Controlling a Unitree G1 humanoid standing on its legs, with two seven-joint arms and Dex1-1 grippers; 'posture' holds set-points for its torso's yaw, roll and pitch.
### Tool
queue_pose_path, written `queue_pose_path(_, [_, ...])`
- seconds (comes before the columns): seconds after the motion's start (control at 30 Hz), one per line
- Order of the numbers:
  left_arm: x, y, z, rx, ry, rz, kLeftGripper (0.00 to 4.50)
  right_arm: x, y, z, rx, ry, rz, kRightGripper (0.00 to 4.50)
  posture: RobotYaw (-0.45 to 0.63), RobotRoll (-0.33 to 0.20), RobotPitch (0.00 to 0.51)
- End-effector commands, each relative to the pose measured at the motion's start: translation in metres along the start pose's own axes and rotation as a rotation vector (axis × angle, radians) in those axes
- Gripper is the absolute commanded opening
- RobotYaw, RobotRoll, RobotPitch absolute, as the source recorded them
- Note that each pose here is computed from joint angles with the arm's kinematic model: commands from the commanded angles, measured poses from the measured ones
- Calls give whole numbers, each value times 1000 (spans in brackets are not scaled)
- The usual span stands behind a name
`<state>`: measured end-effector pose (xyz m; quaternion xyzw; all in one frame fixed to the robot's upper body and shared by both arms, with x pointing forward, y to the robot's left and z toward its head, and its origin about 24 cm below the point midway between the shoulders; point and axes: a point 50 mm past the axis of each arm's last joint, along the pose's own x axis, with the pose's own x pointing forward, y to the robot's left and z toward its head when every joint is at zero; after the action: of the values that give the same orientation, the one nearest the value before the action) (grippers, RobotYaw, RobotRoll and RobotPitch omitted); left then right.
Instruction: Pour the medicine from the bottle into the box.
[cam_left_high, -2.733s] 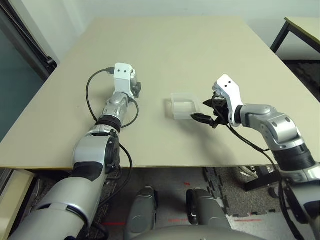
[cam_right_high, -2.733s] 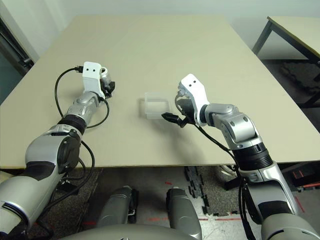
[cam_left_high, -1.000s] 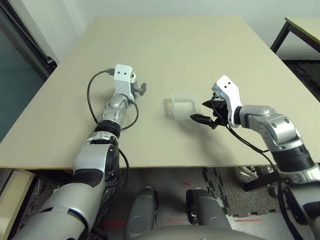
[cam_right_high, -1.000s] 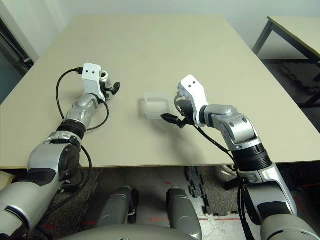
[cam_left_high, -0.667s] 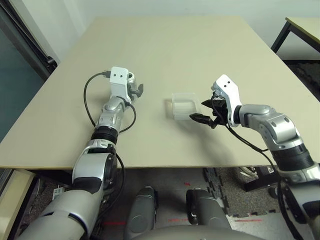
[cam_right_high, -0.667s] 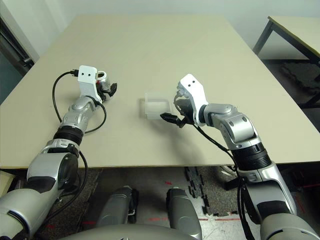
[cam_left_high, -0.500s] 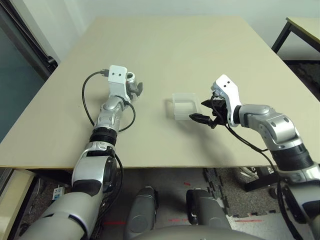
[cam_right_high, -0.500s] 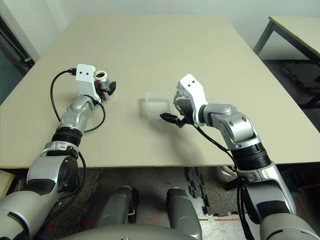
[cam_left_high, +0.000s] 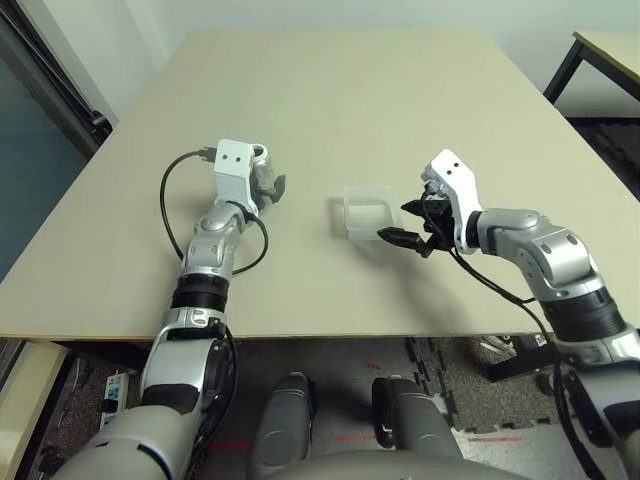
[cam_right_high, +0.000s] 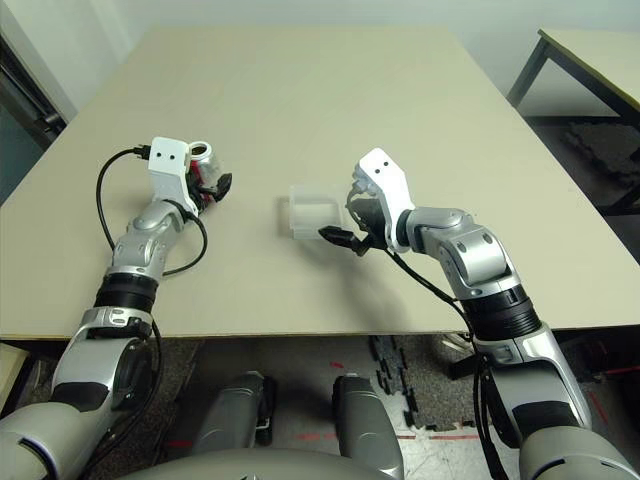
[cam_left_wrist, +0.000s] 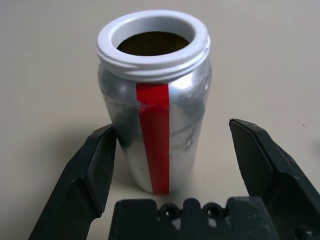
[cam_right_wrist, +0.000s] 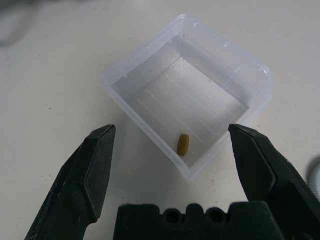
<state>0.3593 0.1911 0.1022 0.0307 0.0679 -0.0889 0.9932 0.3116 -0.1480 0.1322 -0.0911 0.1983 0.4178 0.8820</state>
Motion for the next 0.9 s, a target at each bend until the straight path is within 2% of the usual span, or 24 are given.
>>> queue_pose_path(0.03, [-11,-2,-1,-10,2,-1,4469,-1,-1,-2,8,2,-3,4500,156,0,105])
queue_pose_path(0.33, [-33,12,7,-21,-12,70,4469,-1,-2,-3,9,2,-3,4500,173,0,104])
queue_pose_path(0.57, [-60,12,13,-27,-14,86,4469,-8,-2,-3,22,-10,-12,4500,190,0,105])
queue_pose_path(0.7, [-85,18,25,-25,-37,94,4469,-32,-5,13,83,-163,-57,4500,203,0,102])
queue_pose_path(0.8, [-104,39,33,-24,-77,178,4469,-58,-25,23,163,-390,-271,4500,193,0,104])
queue_pose_path(0.9, [-112,54,33,-20,-97,254,4469,-78,-46,15,182,-462,-495,4500,183,0,104])
